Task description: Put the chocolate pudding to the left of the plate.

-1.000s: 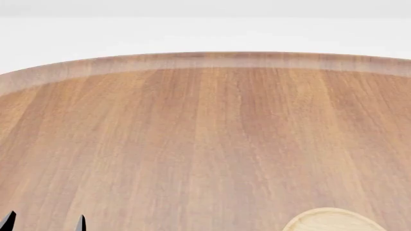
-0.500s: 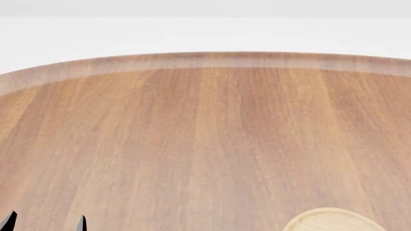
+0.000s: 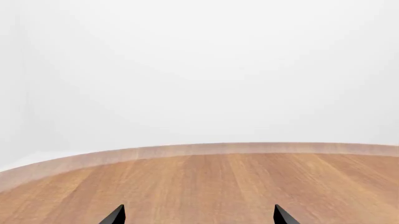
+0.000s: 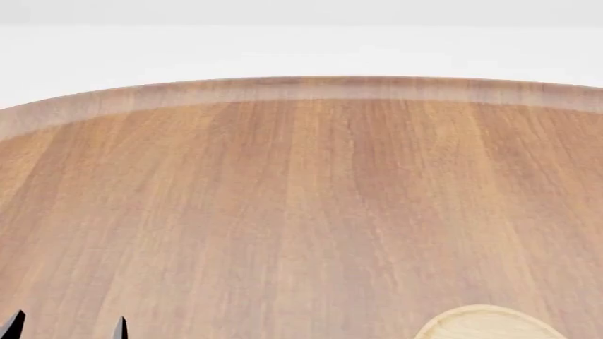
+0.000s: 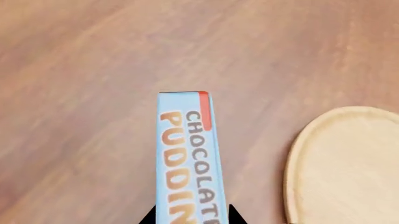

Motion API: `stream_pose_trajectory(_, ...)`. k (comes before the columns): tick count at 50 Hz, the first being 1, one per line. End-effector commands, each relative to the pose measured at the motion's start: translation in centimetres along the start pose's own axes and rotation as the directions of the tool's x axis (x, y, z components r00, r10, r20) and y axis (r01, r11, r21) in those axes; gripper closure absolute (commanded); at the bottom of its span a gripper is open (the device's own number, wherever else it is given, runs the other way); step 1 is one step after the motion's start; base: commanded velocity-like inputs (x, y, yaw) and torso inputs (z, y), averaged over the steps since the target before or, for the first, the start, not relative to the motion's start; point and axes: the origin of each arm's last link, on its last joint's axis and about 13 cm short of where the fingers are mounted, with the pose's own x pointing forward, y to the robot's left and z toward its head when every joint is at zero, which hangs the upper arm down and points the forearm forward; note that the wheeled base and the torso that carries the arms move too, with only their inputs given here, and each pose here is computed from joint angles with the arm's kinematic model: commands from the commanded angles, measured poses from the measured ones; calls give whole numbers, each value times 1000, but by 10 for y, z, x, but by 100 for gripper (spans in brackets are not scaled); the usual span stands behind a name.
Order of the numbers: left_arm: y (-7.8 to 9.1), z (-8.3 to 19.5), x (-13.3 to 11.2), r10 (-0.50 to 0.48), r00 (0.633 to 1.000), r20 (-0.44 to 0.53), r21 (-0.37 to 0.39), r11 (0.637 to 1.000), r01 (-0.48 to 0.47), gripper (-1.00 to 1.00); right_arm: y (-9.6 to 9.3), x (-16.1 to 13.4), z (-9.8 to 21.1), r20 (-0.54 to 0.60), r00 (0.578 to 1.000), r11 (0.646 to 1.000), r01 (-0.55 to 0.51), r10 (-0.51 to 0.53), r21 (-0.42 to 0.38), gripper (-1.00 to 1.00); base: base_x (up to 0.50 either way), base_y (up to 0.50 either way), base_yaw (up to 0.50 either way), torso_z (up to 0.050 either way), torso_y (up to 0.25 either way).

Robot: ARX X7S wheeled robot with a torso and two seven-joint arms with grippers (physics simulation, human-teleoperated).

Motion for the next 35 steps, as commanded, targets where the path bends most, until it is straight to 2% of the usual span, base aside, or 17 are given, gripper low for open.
stream_pose_trajectory(1,0,0,-1,-1,1000,1,1,1000,1,-100,-9,-5,26,39,999,996,36,-32,-86,100,0,0,0,0,0)
stream_pose_trajectory(13,-1,0,-1,-8,1000,-2,0,1000,8,-100,-17,4,46,69,997,991,27,-17,-132,100,0,0,0,0,0)
stream_pose_trajectory(27,-1,0,0,-9,1000,-3,2,1000,9,-100,-36,17,64,103,994,990,42,-28,-134,100,0,0,0,0,0)
stream_pose_trajectory(35,-1,-1,0,-11,1000,-3,2,1000,11,-100,-41,21,67,115,992,990,57,-42,-129,100,0,0,0,0,0)
